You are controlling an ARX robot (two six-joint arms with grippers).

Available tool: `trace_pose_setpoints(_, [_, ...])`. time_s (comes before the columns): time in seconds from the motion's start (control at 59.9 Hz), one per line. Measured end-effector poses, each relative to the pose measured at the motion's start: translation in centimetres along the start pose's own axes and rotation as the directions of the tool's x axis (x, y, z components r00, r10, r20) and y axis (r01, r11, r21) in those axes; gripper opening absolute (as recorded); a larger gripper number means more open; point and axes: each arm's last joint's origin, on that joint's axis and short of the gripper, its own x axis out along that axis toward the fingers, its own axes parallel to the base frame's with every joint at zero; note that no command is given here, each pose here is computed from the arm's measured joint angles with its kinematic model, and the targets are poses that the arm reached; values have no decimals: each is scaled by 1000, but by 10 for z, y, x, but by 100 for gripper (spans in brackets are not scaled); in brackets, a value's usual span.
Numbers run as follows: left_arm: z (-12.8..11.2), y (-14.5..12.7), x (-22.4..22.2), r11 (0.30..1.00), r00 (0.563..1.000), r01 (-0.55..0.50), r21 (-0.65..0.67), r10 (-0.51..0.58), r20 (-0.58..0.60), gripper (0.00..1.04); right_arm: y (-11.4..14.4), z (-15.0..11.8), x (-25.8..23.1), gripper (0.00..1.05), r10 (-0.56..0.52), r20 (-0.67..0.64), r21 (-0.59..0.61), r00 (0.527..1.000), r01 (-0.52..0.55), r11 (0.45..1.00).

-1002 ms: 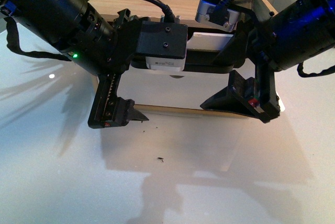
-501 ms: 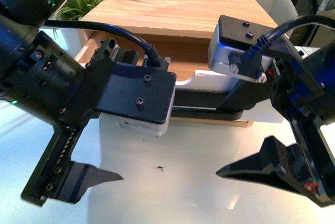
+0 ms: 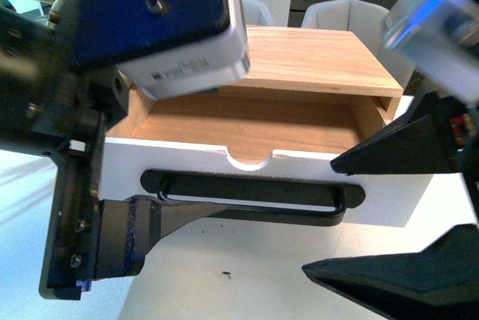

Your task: Pull drawer

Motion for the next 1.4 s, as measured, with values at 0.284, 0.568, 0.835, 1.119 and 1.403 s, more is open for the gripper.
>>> trace_pose_setpoints(0.284, [8, -25, -65, 815, 847, -503, -287, 531, 24, 97, 49, -21, -60, 96, -421, 160, 234, 893, 380, 895])
trace_pose_setpoints(0.568, [-18, -91, -101, 470, 708, -627, -622, 676, -203, 97, 98, -68, -93, 96, -735, 92, 489, 672, 612, 621])
trace_pose_setpoints(0.835, [-45, -104, -126, 206, 551, -710, -673, 758, -349, 97, 95, -81, -104, 96, -843, 33, 622, 537, 649, 438])
trace_pose_setpoints(1.119, [-48, -107, -129, 147, 488, -735, -663, 792, -366, 77, 92, -90, -110, 72, -921, 83, 571, 382, 739, 358])
trace_pose_setpoints(1.403, [-58, -120, -139, 147, 486, -736, -661, 794, -365, 23, 93, -98, -105, 20, -919, 84, 540, 385, 758, 367])
